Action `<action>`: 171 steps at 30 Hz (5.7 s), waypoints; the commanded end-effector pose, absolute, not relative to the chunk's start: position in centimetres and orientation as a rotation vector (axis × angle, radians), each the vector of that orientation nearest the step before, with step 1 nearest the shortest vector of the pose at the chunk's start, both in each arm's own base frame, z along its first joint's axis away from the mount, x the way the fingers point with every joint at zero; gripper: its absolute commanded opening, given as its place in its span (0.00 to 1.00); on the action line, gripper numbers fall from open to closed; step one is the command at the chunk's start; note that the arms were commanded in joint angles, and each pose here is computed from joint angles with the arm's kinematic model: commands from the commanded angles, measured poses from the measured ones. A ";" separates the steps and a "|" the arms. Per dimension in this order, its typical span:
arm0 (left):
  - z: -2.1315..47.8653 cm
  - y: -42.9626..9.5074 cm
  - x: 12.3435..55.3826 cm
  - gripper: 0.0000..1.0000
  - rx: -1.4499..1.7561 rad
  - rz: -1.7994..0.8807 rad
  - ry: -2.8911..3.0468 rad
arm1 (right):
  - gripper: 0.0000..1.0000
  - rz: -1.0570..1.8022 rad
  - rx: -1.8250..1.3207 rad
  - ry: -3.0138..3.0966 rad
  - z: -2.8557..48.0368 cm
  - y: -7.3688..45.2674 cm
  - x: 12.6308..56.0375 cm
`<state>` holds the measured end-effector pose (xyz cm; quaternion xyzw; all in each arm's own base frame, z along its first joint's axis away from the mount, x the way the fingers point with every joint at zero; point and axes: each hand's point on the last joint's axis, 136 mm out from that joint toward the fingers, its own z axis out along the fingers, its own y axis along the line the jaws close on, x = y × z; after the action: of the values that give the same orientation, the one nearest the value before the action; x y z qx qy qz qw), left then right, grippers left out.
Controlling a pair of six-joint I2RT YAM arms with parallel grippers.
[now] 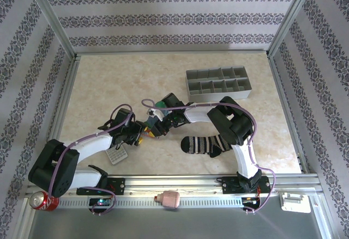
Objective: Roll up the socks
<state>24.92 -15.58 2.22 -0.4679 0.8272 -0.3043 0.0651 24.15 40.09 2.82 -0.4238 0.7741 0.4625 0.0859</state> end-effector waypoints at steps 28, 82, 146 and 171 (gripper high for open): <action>2.0 -14.7 20.7 0.00 -1.624 -0.336 2.785 | 0.61 0.171 -1.586 1.722 5.6 38.4 21.3; 5.5 -18.3 25.0 0.52 -1.304 -0.920 2.600 | 0.00 1.195 -1.177 2.615 -5.6 30.7 17.3; 2.6 -17.6 22.3 0.25 -1.637 -0.280 2.821 | 0.00 -0.097 -1.694 1.833 -1.1 33.2 20.0; 8.7 -18.9 27.6 0.67 -1.248 -0.998 2.504 | 0.00 0.846 -1.334 2.489 -5.1 29.5 17.1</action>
<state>26.48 -16.89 7.51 -0.4547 0.8435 -0.2788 0.0636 23.06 35.19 2.86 -0.4951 0.7580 0.2931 0.3072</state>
